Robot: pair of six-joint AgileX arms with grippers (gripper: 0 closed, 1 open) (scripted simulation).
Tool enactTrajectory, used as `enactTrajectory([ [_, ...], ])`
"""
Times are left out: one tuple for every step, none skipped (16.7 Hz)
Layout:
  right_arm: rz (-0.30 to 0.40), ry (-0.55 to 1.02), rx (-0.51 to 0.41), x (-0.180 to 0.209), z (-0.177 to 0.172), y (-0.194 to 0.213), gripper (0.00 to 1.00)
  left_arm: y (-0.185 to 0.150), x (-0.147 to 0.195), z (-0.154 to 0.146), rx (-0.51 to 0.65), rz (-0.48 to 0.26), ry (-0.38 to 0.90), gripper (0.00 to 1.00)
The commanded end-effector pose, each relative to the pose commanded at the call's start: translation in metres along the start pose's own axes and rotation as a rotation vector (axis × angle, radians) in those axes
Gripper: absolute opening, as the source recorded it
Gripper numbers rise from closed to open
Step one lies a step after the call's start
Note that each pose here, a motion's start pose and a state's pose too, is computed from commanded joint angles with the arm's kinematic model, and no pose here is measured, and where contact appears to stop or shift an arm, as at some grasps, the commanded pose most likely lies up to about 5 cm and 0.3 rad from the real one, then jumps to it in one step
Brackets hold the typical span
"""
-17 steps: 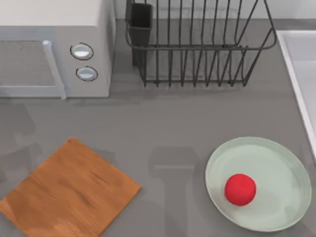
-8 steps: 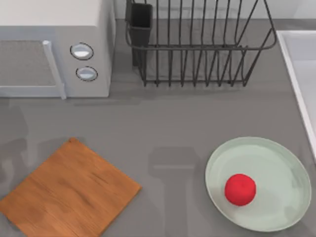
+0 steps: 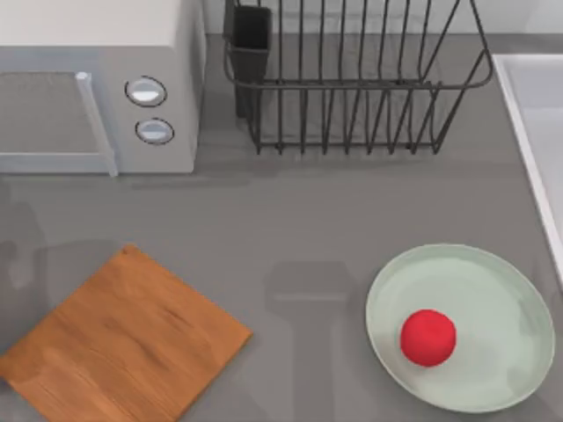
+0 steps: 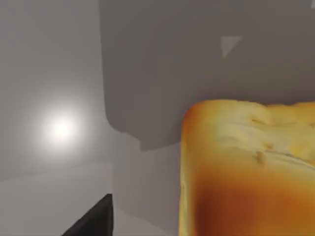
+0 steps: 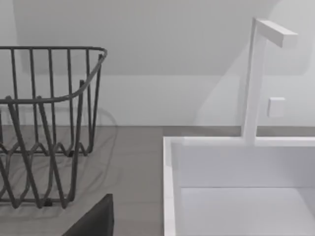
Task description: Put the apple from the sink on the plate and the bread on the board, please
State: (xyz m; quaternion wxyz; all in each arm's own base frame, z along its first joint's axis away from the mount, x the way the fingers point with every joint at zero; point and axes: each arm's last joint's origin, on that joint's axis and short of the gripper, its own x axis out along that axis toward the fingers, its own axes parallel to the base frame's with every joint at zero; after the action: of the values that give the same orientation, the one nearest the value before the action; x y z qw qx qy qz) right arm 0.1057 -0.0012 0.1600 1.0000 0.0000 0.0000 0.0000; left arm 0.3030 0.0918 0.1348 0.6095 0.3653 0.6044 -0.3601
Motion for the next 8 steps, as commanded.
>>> enactTrajectory([
  [0.000,0.000,0.000,0.000,0.000,0.000,1.00,-0.001,0.009,0.000,0.000,-0.002,0.000,1.00],
  [0.000,0.000,0.000,0.000,0.000,0.000,1.00,-0.002,0.016,-0.001,0.000,-0.006,0.001,1.00],
  [0.000,0.000,0.000,0.000,0.000,0.000,1.00,-0.003,0.020,-0.001,0.000,-0.010,0.002,1.00],
  [0.000,0.000,0.000,0.000,0.000,0.000,1.00,-0.003,0.020,-0.001,0.001,-0.011,0.002,1.00],
  [0.000,0.000,0.000,0.000,0.000,0.000,1.00,-0.003,0.020,-0.001,0.001,-0.011,0.002,1.00],
  [0.000,0.000,0.000,0.000,0.000,0.000,1.00,-0.003,0.020,-0.001,0.001,-0.011,0.002,1.00],
  [0.000,0.000,0.000,0.000,0.000,0.000,1.00,-0.003,0.020,-0.001,0.001,-0.011,0.002,1.00],
  [0.000,0.000,0.000,0.000,0.000,0.000,1.00,-0.003,0.020,-0.001,0.001,-0.011,0.002,0.92],
])
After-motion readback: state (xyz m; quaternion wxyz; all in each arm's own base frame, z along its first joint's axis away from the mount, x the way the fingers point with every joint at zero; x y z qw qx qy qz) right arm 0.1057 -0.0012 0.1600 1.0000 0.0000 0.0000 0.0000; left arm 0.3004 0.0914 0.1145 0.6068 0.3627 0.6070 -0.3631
